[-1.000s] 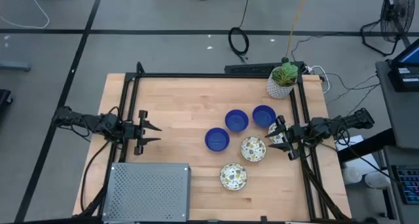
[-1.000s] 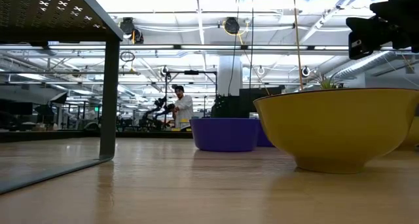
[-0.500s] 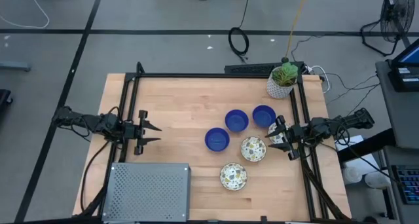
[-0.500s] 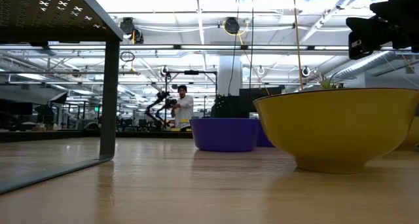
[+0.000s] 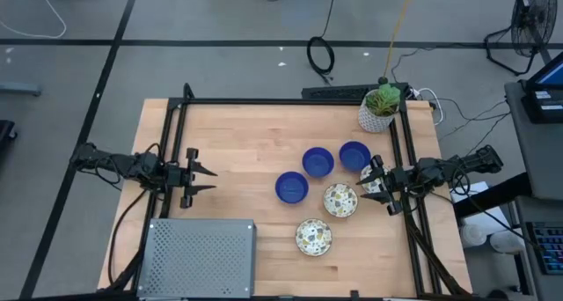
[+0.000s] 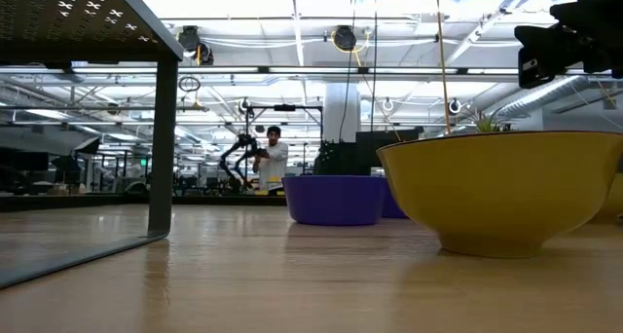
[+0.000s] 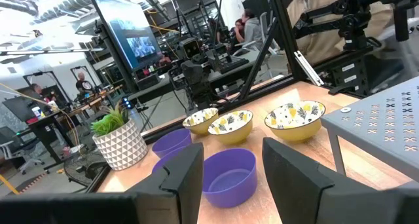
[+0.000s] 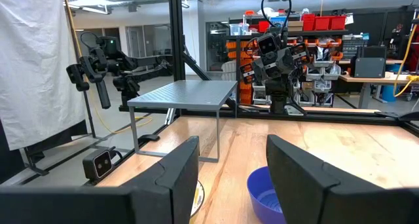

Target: Pick & Place Mini bowls

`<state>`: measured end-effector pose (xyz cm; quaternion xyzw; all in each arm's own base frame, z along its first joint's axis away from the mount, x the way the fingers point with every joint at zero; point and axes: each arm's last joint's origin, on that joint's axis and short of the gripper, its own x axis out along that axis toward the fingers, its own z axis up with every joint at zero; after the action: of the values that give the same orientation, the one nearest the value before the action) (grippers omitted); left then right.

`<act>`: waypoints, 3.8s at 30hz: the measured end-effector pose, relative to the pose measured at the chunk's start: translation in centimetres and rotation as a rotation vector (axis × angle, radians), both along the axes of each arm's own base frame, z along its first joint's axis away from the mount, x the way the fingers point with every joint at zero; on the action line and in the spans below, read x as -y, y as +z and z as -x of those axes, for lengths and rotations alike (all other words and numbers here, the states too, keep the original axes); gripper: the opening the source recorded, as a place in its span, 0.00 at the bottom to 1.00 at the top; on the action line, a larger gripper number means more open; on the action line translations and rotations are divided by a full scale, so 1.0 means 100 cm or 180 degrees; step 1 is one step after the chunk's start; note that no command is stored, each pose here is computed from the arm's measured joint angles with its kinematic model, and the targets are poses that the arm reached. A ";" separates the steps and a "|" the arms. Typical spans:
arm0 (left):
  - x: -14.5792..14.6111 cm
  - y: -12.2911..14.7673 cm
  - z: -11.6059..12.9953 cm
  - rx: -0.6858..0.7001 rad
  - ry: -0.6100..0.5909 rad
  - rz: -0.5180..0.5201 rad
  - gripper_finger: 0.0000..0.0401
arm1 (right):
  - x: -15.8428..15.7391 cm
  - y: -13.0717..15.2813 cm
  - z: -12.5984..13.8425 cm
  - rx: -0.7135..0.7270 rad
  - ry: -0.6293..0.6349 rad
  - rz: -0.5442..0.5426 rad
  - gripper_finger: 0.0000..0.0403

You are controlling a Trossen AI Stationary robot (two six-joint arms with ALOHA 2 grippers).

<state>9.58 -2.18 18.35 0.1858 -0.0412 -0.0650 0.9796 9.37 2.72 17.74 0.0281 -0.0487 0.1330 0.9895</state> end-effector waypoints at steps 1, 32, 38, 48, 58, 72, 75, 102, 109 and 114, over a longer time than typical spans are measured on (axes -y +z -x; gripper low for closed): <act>0.000 0.000 0.000 0.0000 0.0001 0.0000 0.40 | 0.000 0.000 0.000 -0.0001 0.0001 0.0001 0.41; 0.000 0.000 0.000 0.0000 0.0000 0.0000 0.40 | 0.000 0.000 0.000 -0.0001 0.0000 0.0000 0.41; 0.000 0.000 0.000 0.0001 0.0000 0.0000 0.40 | 0.000 0.000 0.000 0.0000 0.0001 0.0000 0.41; 0.000 0.000 0.000 0.0000 0.0001 0.0000 0.40 | 0.000 0.000 0.000 -0.0001 0.0001 0.0000 0.41; 0.000 0.000 0.000 0.0001 0.0001 0.0000 0.40 | 0.001 0.022 0.005 0.0641 0.0053 -0.0446 0.41; 0.000 0.000 0.000 -0.0001 -0.0001 0.0000 0.40 | 0.003 0.032 0.009 0.0973 0.0066 -0.0603 0.41; 0.000 0.000 0.000 0.0001 0.0000 0.0000 0.40 | 0.006 0.033 0.009 0.1047 -0.0280 -0.0586 0.41; 0.000 -0.001 0.000 -0.0028 -0.0003 -0.0008 0.40 | 0.088 0.073 -0.058 -0.3838 -0.3379 -0.0960 0.41; 0.000 -0.001 0.000 -0.0025 -0.0003 -0.0007 0.40 | 0.113 0.040 -0.059 -0.4397 -0.3469 -0.1151 0.41; 0.000 -0.001 0.000 -0.0025 -0.0002 -0.0007 0.40 | 0.119 0.018 -0.059 -0.4437 -0.3395 -0.1289 0.41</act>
<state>9.59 -2.19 18.27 0.1866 -0.0374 -0.0661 0.9795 15.26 -9.21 19.57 0.2499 0.5333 -0.4023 0.7009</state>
